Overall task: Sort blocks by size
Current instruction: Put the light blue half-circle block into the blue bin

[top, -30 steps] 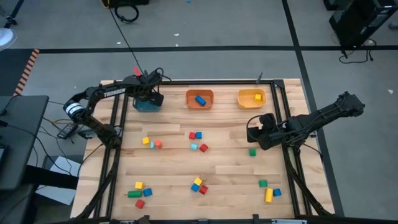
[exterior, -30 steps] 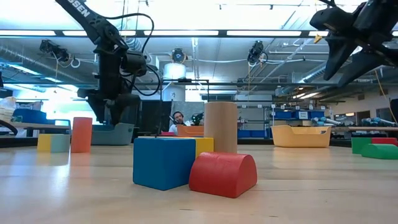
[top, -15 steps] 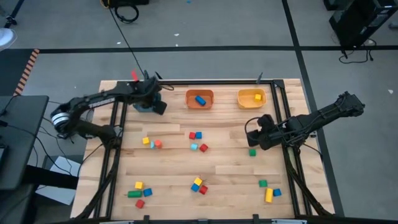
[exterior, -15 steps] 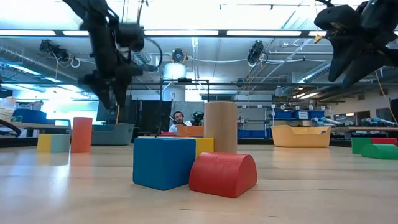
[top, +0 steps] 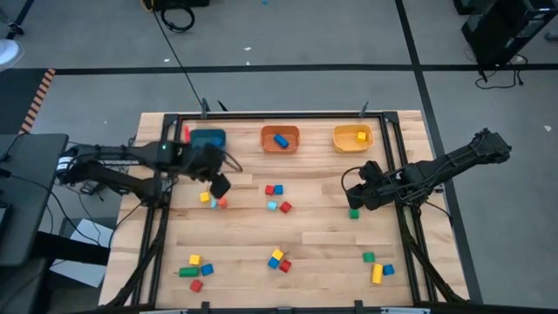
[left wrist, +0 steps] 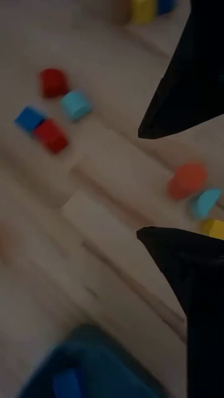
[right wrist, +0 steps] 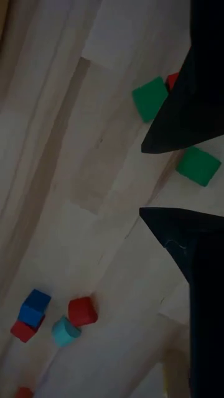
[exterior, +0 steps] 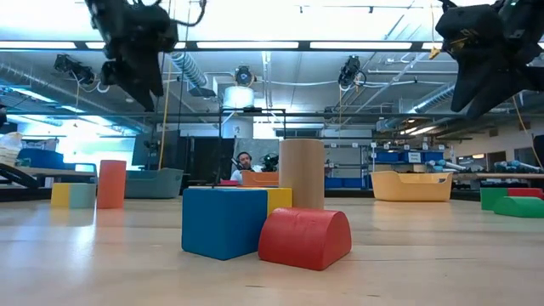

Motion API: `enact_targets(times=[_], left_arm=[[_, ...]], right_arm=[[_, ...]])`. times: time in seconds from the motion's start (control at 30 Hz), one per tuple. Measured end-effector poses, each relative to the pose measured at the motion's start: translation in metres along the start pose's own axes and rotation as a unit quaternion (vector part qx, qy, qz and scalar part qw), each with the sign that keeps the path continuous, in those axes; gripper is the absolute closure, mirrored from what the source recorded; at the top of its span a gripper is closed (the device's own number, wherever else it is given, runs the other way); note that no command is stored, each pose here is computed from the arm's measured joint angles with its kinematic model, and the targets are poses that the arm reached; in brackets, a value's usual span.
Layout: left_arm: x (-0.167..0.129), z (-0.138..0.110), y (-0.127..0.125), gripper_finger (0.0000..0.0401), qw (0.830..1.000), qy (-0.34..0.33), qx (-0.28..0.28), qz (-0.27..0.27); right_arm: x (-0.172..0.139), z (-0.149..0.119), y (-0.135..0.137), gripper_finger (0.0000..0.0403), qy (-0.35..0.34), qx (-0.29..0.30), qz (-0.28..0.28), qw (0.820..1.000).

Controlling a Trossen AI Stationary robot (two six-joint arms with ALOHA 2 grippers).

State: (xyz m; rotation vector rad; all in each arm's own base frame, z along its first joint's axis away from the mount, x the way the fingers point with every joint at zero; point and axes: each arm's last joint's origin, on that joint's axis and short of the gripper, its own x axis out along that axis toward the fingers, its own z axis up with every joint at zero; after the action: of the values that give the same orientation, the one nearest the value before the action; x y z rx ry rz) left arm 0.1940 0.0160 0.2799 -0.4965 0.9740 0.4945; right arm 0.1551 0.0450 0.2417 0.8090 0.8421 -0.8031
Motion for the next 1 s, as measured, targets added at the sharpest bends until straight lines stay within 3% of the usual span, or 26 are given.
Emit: enact_targets(times=[0.13,0.37,0.57,0.8,1.0], left_arm=[[0.002,-0.01,-0.012,0.0149,0.998,0.022,0.062,-0.005],[0.005,-0.02,-0.019,0.0149,0.994,0.059,0.097,0.005],[0.016,-0.033,-0.021,0.0149,0.981,0.096,0.165,0.017],[0.038,-0.062,-0.011,0.0149,0.969,0.152,0.191,0.035],[0.059,-0.078,-0.007,0.0149,0.965,0.145,0.217,0.023]], right_arm=[[0.0,0.0,0.0,0.0237,0.0,0.0,0.002,1.0],[0.0,0.0,0.003,0.0237,-0.002,0.001,0.015,1.0],[0.0,0.001,0.005,0.0237,-0.004,0.003,0.024,1.0],[0.0,0.001,0.005,0.0237,-0.004,0.007,0.026,1.0],[0.001,0.004,0.006,0.0237,-0.011,0.017,0.026,0.999]])
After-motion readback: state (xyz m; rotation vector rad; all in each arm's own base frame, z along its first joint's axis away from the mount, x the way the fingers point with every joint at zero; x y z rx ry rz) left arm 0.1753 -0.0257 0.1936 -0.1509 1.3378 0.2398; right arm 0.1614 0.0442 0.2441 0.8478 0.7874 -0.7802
